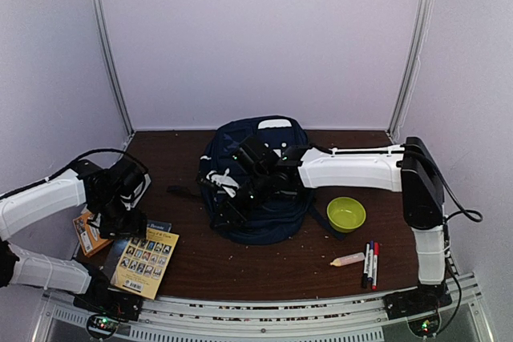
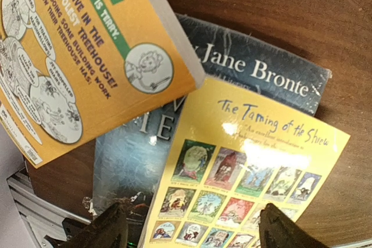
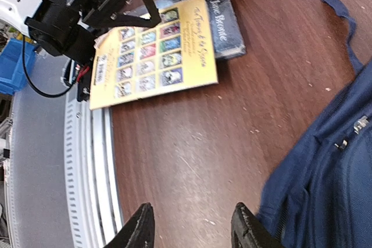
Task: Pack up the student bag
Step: Adjust the book in the book.
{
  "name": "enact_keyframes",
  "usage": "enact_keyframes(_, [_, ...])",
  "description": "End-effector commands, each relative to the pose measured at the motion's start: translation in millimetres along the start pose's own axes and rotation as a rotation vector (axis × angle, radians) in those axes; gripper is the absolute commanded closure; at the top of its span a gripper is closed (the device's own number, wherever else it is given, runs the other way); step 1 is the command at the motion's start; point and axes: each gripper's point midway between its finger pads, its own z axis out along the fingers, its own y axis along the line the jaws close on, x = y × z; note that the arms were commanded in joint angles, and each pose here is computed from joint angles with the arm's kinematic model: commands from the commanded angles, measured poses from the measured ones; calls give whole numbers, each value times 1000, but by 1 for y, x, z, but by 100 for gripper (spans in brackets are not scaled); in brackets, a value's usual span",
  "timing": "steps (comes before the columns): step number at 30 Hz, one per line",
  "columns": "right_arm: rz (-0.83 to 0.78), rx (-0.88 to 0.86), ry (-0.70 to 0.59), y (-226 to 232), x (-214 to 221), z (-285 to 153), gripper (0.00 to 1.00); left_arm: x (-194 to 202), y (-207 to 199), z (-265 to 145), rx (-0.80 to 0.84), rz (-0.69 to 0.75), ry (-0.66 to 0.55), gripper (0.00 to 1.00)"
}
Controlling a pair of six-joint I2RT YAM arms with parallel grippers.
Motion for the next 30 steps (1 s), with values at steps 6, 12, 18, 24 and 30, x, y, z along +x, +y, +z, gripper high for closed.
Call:
enact_keyframes(6, [104, -179, -80, 12, -28, 36, 53, 23, 12, 12, -22, -100, 114, 17])
enact_keyframes(12, [184, -293, -30, 20, -29, 67, 50, 39, 7, 23, 9, -109, 181, 20])
enact_keyframes(18, [231, -333, 42, 26, -25, 91, 48, 50, 6, 28, 28, -109, 214, 23])
enact_keyframes(24, [272, -284, 86, 17, -14, 104, 43, 60, -7, 34, 92, -105, 277, 25])
enact_keyframes(30, [316, -261, 104, 6, -8, 108, 42, 54, -31, 33, 210, -135, 279, 32])
